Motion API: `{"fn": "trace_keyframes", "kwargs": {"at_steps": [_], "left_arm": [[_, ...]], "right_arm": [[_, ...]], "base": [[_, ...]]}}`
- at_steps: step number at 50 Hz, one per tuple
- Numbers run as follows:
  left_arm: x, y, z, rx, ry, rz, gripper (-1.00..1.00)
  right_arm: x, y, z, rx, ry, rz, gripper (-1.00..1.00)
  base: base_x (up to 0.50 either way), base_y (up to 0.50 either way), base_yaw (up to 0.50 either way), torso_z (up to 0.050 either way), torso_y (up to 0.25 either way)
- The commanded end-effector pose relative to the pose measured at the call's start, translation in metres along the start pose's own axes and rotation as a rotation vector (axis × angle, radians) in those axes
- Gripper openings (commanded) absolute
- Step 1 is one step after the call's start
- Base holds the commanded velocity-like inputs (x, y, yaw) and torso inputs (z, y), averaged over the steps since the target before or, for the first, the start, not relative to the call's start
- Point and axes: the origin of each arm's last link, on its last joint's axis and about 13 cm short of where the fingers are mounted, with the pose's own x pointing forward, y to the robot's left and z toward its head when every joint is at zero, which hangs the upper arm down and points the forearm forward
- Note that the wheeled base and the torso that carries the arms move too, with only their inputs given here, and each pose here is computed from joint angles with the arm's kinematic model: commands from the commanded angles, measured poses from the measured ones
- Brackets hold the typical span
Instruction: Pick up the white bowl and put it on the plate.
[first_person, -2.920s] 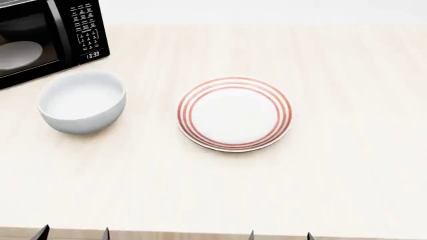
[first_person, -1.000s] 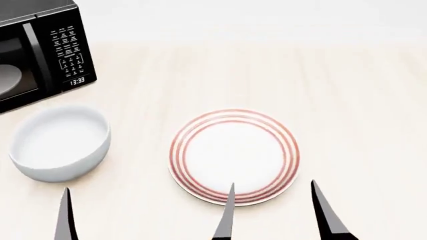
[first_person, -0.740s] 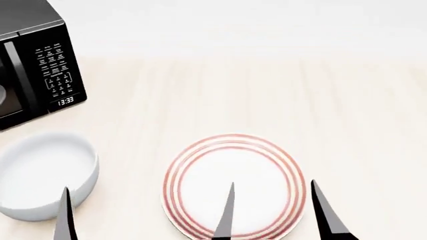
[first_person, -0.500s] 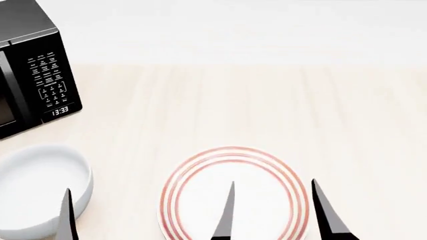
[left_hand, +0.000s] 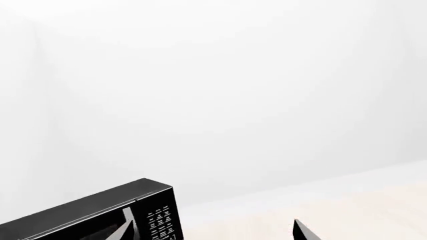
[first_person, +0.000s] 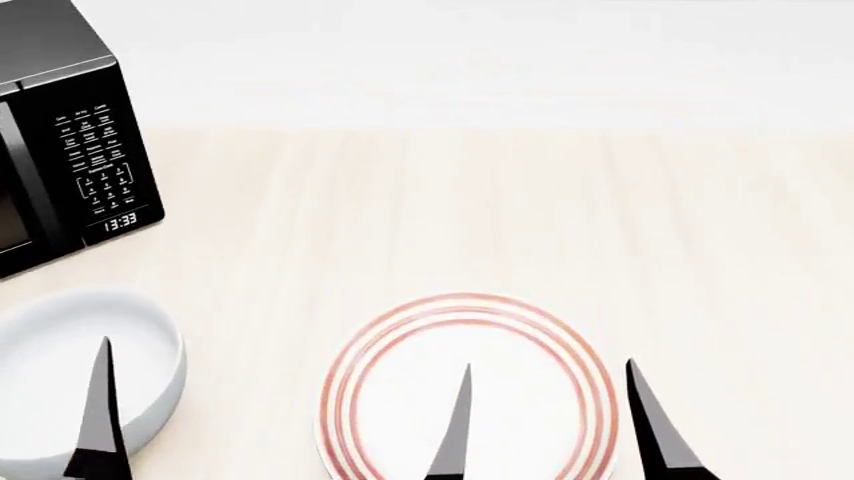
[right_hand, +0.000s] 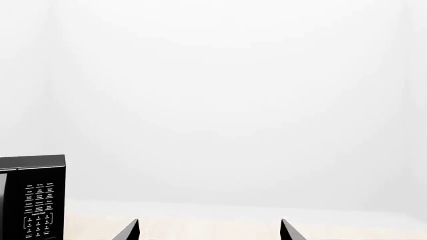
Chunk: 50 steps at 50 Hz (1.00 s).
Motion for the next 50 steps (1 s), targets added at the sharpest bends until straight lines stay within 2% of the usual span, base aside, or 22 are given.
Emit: {"fn": "trace_keyframes", "kwargs": {"at_steps": [1, 4, 5, 9, 10, 12, 15, 16, 20, 24, 25, 30, 34, 36, 43, 50], "left_arm": [[0.012, 0.023, 0.008, 0.036, 0.021, 0.018, 1.00], [0.019, 0.031, 0.012, 0.072, 0.025, 0.009, 1.00], [0.021, 0.035, 0.016, 0.111, 0.013, 0.014, 1.00], [0.027, 0.045, 0.021, 0.117, 0.029, 0.011, 1.00], [0.027, 0.048, 0.024, 0.158, 0.038, 0.019, 1.00], [0.031, 0.053, 0.023, 0.102, 0.086, 0.013, 1.00], [0.037, 0.058, 0.018, 0.060, 0.147, 0.006, 1.00], [0.037, 0.059, 0.016, 0.018, 0.174, -0.010, 1.00], [0.040, 0.067, 0.009, 0.044, 0.243, -0.002, 1.00], [0.045, 0.073, 0.001, 0.004, 0.314, -0.012, 1.00], [0.046, 0.073, -0.001, -0.079, 0.345, -0.033, 1.00], [0.050, 0.076, -0.012, -0.155, 0.476, -0.047, 1.00], [0.058, 0.083, -0.010, -0.152, 0.514, -0.040, 1.00], [0.062, 0.087, -0.010, -0.127, 0.525, -0.022, 1.00], [0.072, 0.098, -0.017, -0.200, 0.590, 0.028, 1.00], [0.084, 0.106, -0.017, -0.224, 0.628, 0.055, 1.00]], "right_arm": [[0.002, -0.003, -0.002, -0.019, -0.003, -0.011, 1.00], [0.002, -0.003, -0.001, -0.018, -0.005, -0.013, 1.00], [0.002, -0.003, -0.001, -0.018, -0.005, -0.014, 1.00], [0.002, -0.003, -0.001, -0.018, -0.004, -0.013, 1.00], [0.002, -0.003, -0.001, -0.018, -0.003, -0.013, 1.00], [0.002, -0.003, -0.002, -0.019, -0.001, -0.012, 1.00], [0.003, -0.004, -0.002, -0.017, -0.001, -0.015, 1.00], [0.003, -0.004, -0.001, -0.017, -0.002, -0.016, 1.00], [0.002, -0.003, -0.002, -0.017, -0.001, -0.014, 1.00], [0.003, -0.003, -0.002, -0.017, -0.002, -0.013, 1.00], [0.003, -0.003, -0.002, -0.018, -0.002, -0.013, 1.00], [0.002, -0.004, -0.001, -0.016, -0.004, -0.019, 1.00], [0.002, -0.004, 0.000, -0.016, -0.006, -0.016, 1.00], [0.002, -0.004, 0.000, -0.015, -0.007, -0.018, 1.00], [0.002, -0.004, -0.001, -0.016, -0.004, -0.017, 1.00], [0.002, -0.004, -0.001, -0.017, -0.003, -0.016, 1.00]], "base": [[0.00, 0.00, 0.00, 0.000, 0.000], [0.00, 0.00, 0.00, 0.000, 0.000], [0.00, 0.00, 0.00, 0.000, 0.000], [0.00, 0.00, 0.00, 0.000, 0.000], [0.00, 0.00, 0.00, 0.000, 0.000], [0.00, 0.00, 0.00, 0.000, 0.000], [0.00, 0.00, 0.00, 0.000, 0.000], [0.00, 0.00, 0.00, 0.000, 0.000], [0.00, 0.00, 0.00, 0.000, 0.000], [0.00, 0.00, 0.00, 0.000, 0.000], [0.00, 0.00, 0.00, 0.000, 0.000], [0.00, 0.00, 0.00, 0.000, 0.000], [0.00, 0.00, 0.00, 0.000, 0.000], [0.00, 0.00, 0.00, 0.000, 0.000], [0.00, 0.00, 0.00, 0.000, 0.000], [0.00, 0.00, 0.00, 0.000, 0.000]]}}
